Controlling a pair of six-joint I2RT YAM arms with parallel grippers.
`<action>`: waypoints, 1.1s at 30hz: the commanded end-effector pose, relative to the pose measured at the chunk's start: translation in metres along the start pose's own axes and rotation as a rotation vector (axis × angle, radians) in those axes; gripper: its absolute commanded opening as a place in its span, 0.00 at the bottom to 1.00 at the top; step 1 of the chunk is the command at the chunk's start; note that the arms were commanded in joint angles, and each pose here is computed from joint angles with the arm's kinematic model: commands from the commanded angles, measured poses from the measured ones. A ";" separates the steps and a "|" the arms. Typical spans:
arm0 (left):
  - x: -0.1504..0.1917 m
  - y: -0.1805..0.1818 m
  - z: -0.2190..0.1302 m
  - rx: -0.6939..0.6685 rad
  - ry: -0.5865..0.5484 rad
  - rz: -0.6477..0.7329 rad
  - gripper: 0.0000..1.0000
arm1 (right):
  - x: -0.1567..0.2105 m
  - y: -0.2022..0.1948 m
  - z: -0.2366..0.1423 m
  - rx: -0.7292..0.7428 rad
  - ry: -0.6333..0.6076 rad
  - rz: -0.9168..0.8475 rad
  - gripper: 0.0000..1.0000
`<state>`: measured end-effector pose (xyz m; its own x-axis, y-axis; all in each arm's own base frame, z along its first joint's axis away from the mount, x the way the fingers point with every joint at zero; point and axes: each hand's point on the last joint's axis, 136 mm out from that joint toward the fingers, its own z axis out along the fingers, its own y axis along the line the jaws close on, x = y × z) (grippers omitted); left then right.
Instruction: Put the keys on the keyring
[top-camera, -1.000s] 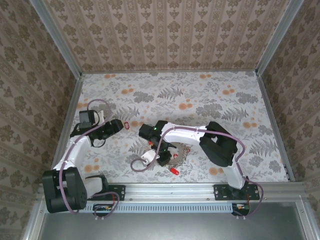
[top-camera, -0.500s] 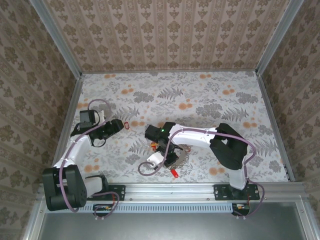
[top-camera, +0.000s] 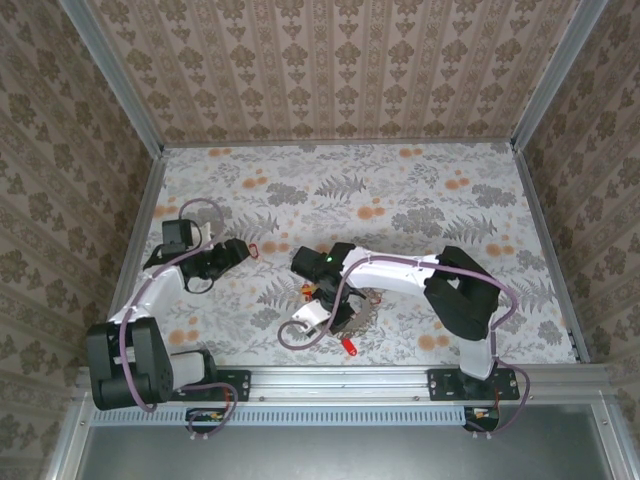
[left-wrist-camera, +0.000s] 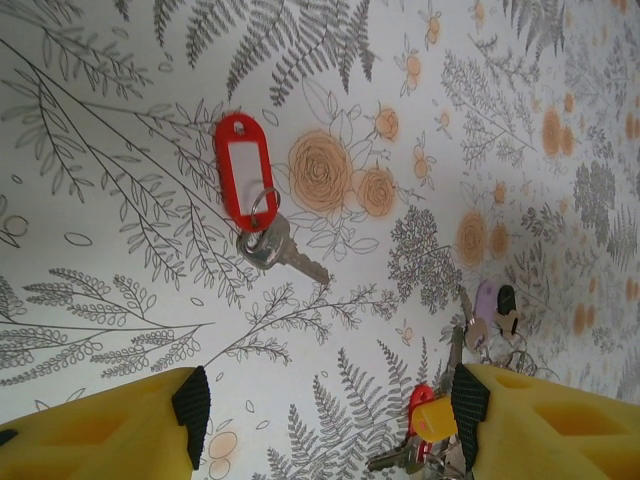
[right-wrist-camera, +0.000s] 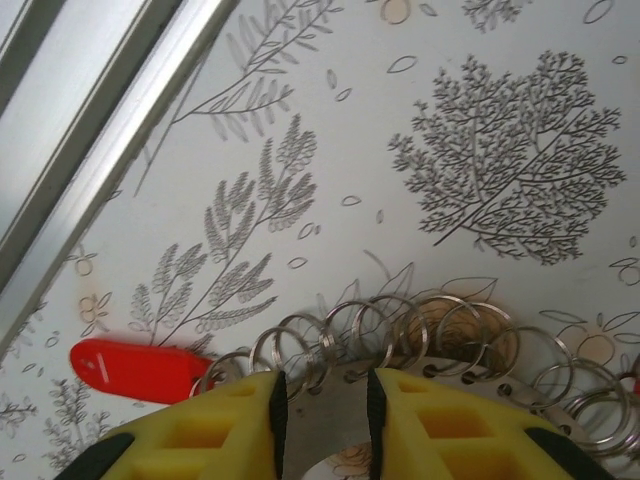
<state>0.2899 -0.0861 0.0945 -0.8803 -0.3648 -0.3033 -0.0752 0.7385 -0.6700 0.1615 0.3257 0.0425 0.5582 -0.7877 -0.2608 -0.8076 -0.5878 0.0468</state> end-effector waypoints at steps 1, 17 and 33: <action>-0.002 -0.006 -0.002 0.038 0.005 -0.016 0.68 | -0.003 0.002 0.010 -0.049 0.000 0.028 0.32; 0.000 -0.004 -0.003 0.047 0.007 -0.028 0.68 | 0.016 0.013 0.027 -0.039 0.107 0.054 0.30; 0.003 -0.001 -0.003 0.035 0.011 -0.031 0.67 | 0.013 0.012 -0.005 0.015 0.057 0.002 0.04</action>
<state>0.2901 -0.0856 0.0967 -0.8803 -0.3787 -0.2857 -0.0818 0.7143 -0.6950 0.1600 0.3181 0.0309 0.5657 -0.8000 -0.2000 -0.8112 -0.5834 0.0389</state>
